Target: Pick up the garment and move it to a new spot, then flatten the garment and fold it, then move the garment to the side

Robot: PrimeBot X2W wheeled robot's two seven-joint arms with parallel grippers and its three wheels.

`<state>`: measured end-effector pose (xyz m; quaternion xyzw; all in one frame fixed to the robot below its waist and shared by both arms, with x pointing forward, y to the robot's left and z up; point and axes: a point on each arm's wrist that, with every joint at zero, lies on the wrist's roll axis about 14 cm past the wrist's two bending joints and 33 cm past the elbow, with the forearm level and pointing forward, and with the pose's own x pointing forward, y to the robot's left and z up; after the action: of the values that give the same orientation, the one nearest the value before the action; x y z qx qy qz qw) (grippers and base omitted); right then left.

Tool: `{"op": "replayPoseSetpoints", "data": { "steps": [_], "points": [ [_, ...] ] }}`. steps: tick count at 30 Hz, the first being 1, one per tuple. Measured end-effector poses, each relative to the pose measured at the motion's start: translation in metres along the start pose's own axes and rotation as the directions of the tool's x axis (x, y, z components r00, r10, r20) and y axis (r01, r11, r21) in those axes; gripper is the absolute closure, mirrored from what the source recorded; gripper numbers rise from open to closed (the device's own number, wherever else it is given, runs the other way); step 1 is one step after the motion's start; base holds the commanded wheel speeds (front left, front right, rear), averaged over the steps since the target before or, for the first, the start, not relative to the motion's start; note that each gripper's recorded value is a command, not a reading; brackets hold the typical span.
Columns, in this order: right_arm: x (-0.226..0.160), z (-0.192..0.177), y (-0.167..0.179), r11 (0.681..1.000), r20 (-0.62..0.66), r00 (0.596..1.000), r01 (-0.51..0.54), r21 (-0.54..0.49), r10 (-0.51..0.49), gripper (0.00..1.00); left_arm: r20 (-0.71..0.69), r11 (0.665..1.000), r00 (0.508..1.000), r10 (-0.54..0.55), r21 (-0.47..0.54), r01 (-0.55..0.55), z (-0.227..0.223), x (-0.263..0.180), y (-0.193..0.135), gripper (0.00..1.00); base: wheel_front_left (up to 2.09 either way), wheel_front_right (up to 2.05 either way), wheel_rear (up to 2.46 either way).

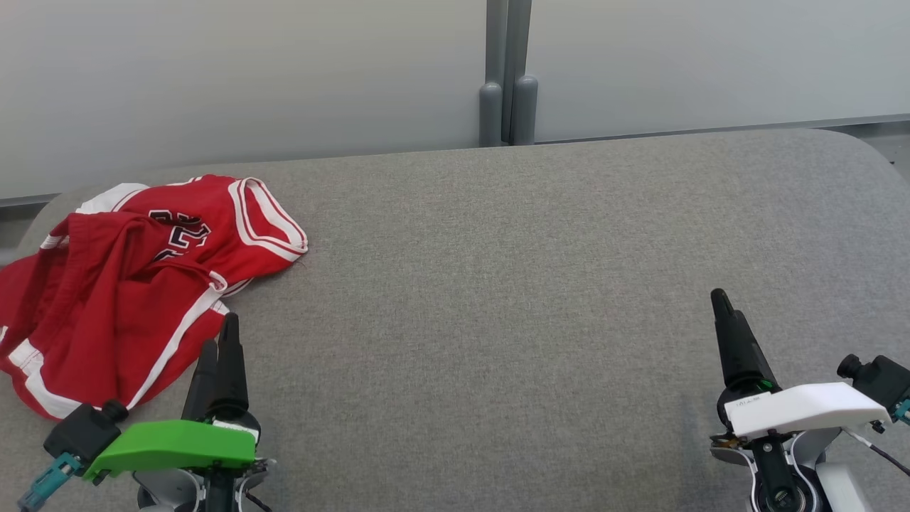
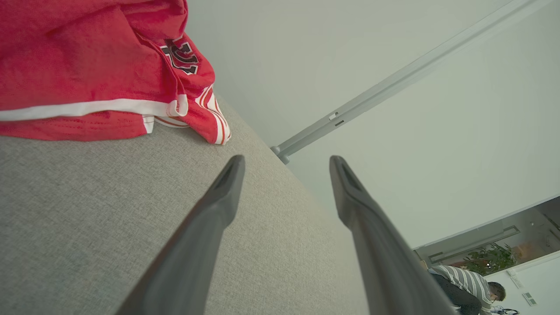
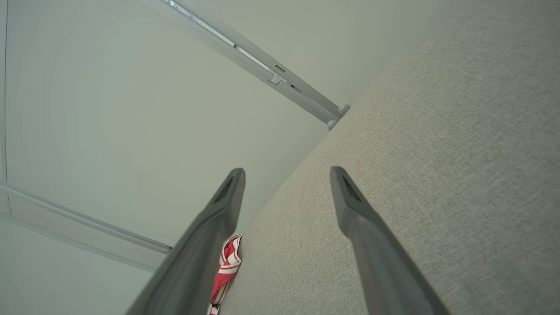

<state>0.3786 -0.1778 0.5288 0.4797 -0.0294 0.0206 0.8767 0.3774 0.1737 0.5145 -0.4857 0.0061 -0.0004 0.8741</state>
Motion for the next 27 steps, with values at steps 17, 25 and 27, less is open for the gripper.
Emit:
{"op": "replayPoseSetpoints", "data": {
  "steps": [17,25,27],
  "points": [
    [-0.002,-0.012,0.023,0.952,-0.029,0.996,-0.090,-0.292,0.085,0.00,0.014,0.946,1.000,-0.016,0.324,0.011,-0.003,-0.007,-0.003,0.00,0.00,0.00,0.00],
    [-0.003,-0.015,0.030,0.913,-0.036,0.993,-0.120,-0.389,0.116,0.00,0.019,0.903,1.000,-0.019,0.429,0.009,-0.005,-0.010,-0.002,0.00,0.00,0.00,0.00],
    [-0.003,-0.015,0.032,0.903,-0.036,0.992,-0.127,-0.410,0.123,0.00,0.022,0.893,0.999,-0.024,0.449,0.011,-0.005,-0.010,-0.003,0.00,0.00,0.00,0.00]
  ]
}}
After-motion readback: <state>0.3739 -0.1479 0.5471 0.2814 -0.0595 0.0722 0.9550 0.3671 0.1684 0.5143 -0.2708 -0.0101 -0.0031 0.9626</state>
